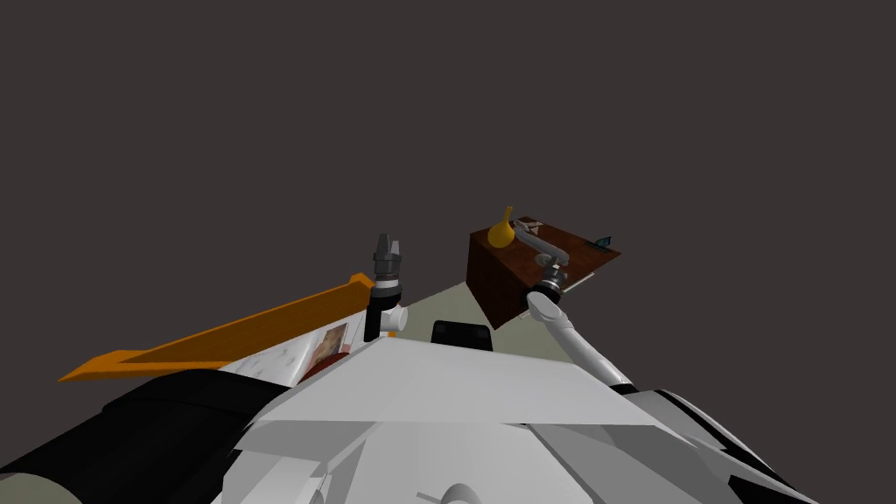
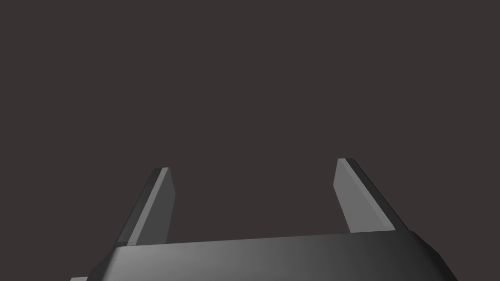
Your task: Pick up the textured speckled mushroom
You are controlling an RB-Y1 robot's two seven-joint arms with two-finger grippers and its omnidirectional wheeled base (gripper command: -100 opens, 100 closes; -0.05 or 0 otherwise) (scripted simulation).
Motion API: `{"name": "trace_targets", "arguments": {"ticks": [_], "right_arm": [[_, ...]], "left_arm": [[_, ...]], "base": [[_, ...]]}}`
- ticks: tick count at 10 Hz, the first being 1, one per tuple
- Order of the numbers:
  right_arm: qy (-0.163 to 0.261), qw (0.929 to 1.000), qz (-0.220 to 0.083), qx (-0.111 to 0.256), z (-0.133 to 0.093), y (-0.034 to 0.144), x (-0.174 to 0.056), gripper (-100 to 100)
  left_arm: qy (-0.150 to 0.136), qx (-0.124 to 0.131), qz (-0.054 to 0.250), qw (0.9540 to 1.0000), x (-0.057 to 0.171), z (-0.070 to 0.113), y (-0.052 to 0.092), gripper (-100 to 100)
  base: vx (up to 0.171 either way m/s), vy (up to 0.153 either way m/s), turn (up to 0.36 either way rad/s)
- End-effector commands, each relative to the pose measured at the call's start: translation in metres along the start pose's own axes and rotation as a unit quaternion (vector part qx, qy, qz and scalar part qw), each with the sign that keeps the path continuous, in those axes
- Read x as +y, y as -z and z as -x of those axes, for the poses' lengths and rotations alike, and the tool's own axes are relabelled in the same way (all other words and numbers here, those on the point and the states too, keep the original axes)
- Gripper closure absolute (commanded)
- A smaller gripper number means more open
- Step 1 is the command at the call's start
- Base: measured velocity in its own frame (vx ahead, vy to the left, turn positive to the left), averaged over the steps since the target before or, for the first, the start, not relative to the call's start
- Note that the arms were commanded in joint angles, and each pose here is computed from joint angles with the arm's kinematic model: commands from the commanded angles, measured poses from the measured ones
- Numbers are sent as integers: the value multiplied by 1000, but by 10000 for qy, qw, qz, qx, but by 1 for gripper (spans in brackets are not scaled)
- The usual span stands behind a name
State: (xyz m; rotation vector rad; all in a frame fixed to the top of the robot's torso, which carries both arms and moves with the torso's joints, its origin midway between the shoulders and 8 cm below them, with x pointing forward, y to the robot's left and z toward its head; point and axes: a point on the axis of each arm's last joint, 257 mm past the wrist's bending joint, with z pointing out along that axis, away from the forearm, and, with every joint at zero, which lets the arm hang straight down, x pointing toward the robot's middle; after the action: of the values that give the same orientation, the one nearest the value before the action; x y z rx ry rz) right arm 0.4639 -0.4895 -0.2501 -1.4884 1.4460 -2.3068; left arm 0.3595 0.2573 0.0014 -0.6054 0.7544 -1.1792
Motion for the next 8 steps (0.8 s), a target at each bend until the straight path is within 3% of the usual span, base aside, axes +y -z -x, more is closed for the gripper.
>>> {"name": "trace_targets", "arguments": {"ticks": [1, 2, 3, 4, 8], "right_arm": [[0, 10000, 0, 0, 0, 0, 0, -100], [0, 10000, 4, 18, -1, 0, 0, 0], [0, 10000, 3, 16, -1, 0, 0, -100], [0, 10000, 3, 16, -1, 0, 0, 100], [-1, 10000, 3, 16, -1, 0, 0, 100]], "left_arm": [[0, 0, 0, 10000, 0, 0, 0, 0], [0, 0, -1, 10000, 0, 0, 0, 0], [1, 0, -1, 10000, 0, 0, 0, 0], [1, 0, -1, 10000, 0, 0, 0, 0], [1, 0, -1, 10000, 0, 0, 0, 0]], "base": [[76, -23, 24], [12, -4, -2], [6, -2, 1], [0, 0, 0], [0, 0, 0]]}}
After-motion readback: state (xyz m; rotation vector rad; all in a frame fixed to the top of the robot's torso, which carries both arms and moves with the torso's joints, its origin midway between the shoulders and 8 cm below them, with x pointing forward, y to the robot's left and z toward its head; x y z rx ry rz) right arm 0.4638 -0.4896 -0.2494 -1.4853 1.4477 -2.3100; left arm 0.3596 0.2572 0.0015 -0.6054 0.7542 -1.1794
